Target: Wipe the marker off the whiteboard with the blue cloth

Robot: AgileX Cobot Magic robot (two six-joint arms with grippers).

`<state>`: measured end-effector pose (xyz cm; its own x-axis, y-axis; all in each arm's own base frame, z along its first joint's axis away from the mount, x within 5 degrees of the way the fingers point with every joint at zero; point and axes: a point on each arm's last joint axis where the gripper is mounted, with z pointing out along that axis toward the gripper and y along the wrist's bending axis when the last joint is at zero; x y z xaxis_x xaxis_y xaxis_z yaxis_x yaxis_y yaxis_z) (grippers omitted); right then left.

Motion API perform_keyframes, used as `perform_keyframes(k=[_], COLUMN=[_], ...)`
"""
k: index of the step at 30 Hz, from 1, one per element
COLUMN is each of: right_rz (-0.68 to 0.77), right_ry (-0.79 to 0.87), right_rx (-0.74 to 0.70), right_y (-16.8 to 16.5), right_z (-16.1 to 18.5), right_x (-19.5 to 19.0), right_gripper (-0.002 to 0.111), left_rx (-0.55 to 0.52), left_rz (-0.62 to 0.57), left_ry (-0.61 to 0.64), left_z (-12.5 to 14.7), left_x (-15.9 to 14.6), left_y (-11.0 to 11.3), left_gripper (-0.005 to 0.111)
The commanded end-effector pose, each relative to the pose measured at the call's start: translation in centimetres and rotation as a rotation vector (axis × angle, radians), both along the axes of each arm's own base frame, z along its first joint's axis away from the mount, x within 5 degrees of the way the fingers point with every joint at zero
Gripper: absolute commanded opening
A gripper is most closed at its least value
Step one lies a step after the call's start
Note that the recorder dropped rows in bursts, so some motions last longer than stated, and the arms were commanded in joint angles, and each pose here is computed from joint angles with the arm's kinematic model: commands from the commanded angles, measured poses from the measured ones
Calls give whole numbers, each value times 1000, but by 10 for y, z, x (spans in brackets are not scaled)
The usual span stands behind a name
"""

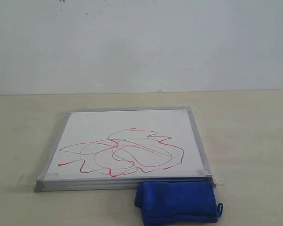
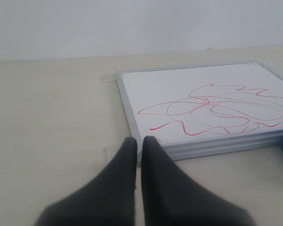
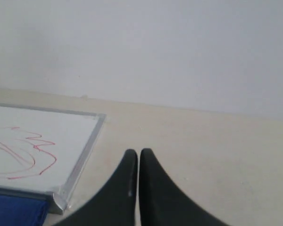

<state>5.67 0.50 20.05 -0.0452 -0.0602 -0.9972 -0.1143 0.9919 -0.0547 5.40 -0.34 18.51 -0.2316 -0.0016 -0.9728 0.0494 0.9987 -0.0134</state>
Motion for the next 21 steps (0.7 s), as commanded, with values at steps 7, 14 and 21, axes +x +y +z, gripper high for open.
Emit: perform_keyframes(k=[7,14,21], right_rz=[80,100,30], right_ry=[-252,-319,-217], right_rx=[94,183,145], right_y=[6,7,1], right_z=[24,36,80], right_x=[-3,-6,-8], right_gripper=[1,1,1], left_rx=[-7,-7,-7], left_rz=[-9,-9,-9], left_ry=[-4,-4,-4], left_z=[-1,-1,-1], left_x=[0,0,0], left_y=[-1,-1,-1], left_gripper=[4,4,4])
